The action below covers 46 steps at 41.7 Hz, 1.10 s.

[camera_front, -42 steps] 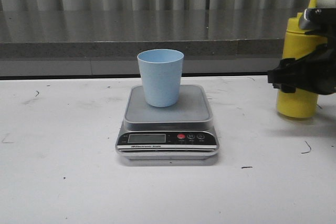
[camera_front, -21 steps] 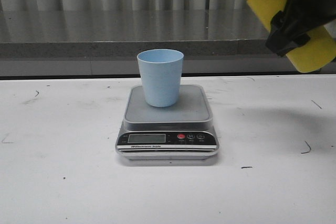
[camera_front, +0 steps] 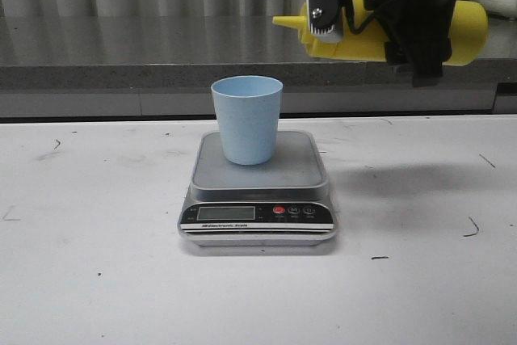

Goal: Pour seasoning into cup on scale with both arms
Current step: 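Lift the bottle and tilt its nozzle down toward the cup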

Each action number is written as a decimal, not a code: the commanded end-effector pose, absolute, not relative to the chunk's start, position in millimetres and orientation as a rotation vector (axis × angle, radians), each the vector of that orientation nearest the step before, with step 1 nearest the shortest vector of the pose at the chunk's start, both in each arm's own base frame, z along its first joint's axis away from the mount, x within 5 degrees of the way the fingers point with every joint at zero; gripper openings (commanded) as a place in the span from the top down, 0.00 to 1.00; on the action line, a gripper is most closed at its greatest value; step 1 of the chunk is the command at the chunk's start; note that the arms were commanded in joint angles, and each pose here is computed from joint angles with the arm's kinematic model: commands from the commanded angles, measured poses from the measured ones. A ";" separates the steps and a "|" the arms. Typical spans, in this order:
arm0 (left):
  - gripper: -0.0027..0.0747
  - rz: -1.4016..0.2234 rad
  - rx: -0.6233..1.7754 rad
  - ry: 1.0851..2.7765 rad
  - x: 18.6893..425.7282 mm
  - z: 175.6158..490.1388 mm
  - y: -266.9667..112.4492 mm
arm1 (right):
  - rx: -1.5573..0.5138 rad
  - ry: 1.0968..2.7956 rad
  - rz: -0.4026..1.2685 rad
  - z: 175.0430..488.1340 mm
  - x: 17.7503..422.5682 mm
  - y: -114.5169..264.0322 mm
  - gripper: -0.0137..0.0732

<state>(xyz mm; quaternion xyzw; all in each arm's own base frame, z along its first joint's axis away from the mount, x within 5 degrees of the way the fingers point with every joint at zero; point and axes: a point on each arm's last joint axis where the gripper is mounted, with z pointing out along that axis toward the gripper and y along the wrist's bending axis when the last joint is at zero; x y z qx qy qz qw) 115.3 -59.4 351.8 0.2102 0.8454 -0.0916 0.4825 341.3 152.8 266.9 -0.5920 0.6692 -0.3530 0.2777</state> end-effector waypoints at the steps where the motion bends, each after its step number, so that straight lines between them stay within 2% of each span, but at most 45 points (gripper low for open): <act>1: 0.52 -0.261 0.497 1.969 116.4 365.7 -62.0 | -1.594 1.615 -1.125 298.3 343.0 155.0 0.46; 16: 0.52 -0.261 0.497 1.969 116.4 365.7 -62.0 | -1.690 1.484 -1.414 286.8 356.2 157.8 0.46; 35: 0.52 -0.261 0.497 1.969 116.4 365.7 -62.0 | -1.648 1.402 -1.466 293.0 359.3 159.8 0.46; 46: 0.52 -0.261 0.497 1.969 116.4 365.7 -62.0 | -1.613 1.421 -1.434 292.8 359.4 160.7 0.46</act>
